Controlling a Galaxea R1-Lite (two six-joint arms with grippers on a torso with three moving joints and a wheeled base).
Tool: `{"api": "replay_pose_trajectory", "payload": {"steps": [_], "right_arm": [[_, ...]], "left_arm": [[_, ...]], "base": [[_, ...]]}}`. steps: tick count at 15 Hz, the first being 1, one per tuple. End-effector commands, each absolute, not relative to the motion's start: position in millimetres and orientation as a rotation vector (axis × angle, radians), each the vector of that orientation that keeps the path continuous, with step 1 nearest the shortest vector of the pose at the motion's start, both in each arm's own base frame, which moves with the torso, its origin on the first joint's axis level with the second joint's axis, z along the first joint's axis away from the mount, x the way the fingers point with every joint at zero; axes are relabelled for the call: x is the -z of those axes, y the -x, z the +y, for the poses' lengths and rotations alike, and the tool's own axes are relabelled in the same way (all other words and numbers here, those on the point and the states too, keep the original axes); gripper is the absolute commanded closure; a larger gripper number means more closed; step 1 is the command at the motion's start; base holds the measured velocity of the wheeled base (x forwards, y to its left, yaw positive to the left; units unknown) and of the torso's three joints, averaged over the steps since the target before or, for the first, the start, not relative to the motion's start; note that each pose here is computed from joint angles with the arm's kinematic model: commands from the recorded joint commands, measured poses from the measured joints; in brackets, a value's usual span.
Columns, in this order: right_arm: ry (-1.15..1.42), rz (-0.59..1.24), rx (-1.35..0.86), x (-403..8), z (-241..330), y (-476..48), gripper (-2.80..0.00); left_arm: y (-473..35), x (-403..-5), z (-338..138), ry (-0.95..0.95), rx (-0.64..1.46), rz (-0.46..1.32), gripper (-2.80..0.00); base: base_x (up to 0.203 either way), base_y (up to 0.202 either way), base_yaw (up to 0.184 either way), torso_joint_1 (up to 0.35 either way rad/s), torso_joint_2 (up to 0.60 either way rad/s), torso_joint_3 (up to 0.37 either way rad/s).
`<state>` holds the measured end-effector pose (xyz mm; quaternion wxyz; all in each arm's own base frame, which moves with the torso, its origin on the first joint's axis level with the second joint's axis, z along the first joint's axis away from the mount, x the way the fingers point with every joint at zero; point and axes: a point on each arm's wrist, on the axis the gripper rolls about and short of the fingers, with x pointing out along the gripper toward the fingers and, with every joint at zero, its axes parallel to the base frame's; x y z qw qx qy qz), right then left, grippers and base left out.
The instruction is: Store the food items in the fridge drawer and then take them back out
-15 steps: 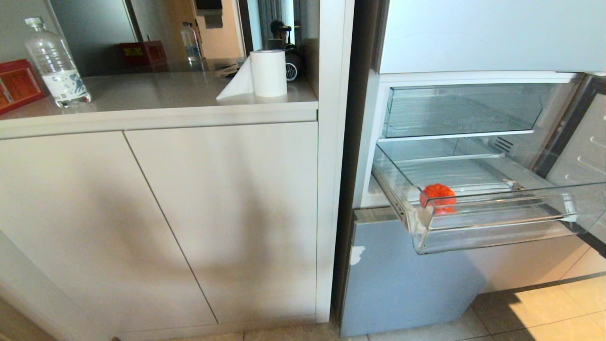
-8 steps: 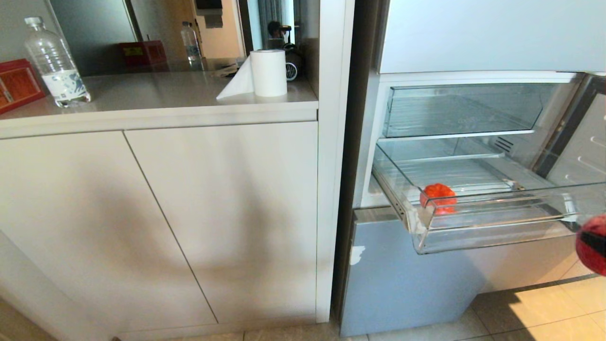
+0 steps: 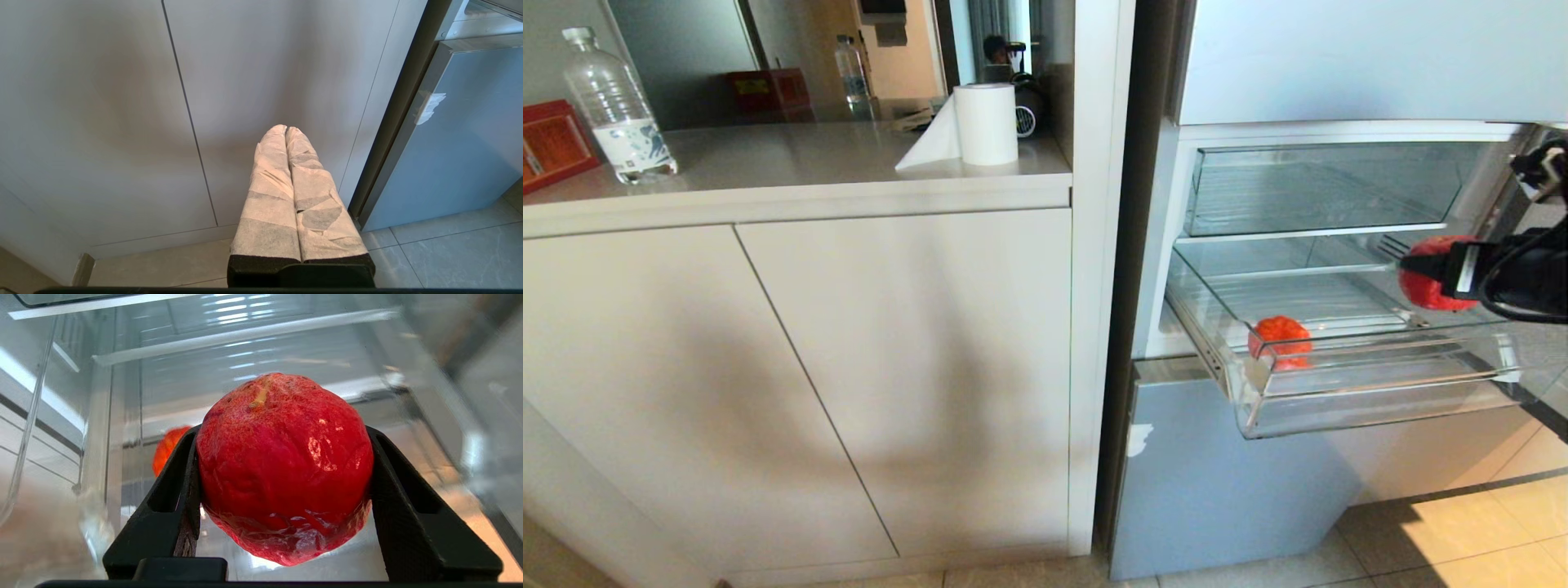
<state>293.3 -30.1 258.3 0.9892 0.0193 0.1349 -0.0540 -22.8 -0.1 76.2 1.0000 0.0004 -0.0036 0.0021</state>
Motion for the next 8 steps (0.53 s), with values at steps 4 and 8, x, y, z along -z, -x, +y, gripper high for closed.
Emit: {"api": "replay_pose_trajectory", "payload": {"steps": [4, 8], "right_arm": [[-0.036, 0.388, 0.091, -215.5, -30.2, -353.9, 0.0], [-0.034, 0.41, 0.078, -198.5, -28.5, -386.6, 0.0]], "left_arm": [[22.7, -75.9, -0.1, -0.002, -0.005, -0.006, 0.0], [22.8, -76.2, -0.1, -0.002, -0.005, -0.007, 0.0]], "base": [[0.0, 0.0, 0.0, 0.0, 0.0, 0.0], [0.0, 0.0, 0.0, 0.0, 0.0, 0.0]]}}
